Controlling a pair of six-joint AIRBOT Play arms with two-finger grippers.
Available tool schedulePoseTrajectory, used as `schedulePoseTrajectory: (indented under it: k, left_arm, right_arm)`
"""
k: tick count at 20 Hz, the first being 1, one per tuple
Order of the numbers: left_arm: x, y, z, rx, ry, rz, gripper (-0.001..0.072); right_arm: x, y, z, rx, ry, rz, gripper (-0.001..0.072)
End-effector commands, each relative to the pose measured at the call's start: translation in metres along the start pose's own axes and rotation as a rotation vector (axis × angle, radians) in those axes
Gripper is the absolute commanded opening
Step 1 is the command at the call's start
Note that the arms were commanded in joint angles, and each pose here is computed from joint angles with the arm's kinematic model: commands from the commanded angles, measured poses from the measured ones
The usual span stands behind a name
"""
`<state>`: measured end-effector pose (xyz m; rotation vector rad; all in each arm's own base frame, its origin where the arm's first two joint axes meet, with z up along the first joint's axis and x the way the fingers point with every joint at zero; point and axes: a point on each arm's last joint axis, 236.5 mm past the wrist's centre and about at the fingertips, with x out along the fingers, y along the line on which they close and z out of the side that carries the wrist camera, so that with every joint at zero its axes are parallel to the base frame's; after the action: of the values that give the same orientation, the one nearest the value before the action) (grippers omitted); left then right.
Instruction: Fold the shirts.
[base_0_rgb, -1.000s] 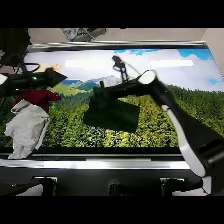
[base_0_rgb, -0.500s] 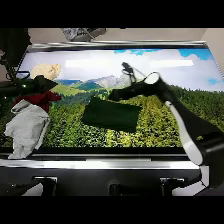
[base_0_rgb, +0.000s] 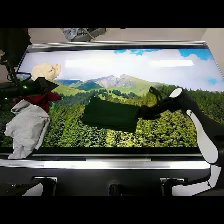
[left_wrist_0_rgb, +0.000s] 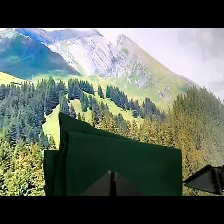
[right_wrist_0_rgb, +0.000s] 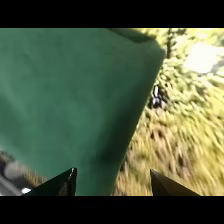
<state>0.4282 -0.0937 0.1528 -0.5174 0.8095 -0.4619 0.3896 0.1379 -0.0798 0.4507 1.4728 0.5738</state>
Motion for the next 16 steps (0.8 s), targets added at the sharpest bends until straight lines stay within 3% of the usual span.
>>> schedulePoseTrajectory:
  k: [1,3,4,5,7,10,16]
  left_arm:
    - [0.001,-0.001,-0.001,0.004,0.002,-0.002,0.0029]
    - [0.001,-0.001,0.0,0.004,0.0,-0.001,0.0029]
    - [0.001,-0.001,0.0,0.004,-0.001,-0.001,0.0029]
    - [0.001,-0.001,0.0,0.004,-0.001,-0.001,0.0029]
    - [0.001,-0.001,0.0,0.004,-0.001,0.0,0.003]
    - [0.001,-0.001,0.0,0.004,0.0,0.0,0.003]
    - [0.005,0.004,-0.01,-0.014,0.022,0.003,0.0029]
  right_arm:
    - [0.033,0.013,0.001,0.057,-0.033,0.095,0.0526]
    - [0.041,0.028,0.006,0.047,-0.051,0.122,0.0485]
    - [0.043,0.034,0.008,0.042,-0.063,0.132,0.0378]
    - [0.041,0.041,0.013,0.035,-0.085,0.16,0.0043]
    - [0.018,0.052,0.032,-0.063,-0.173,0.2,0.0048]
    - [-0.053,0.035,0.069,-0.13,-0.339,0.138,0.0047]
    - [-0.21,-0.077,0.076,0.083,-0.609,0.042,0.0048]
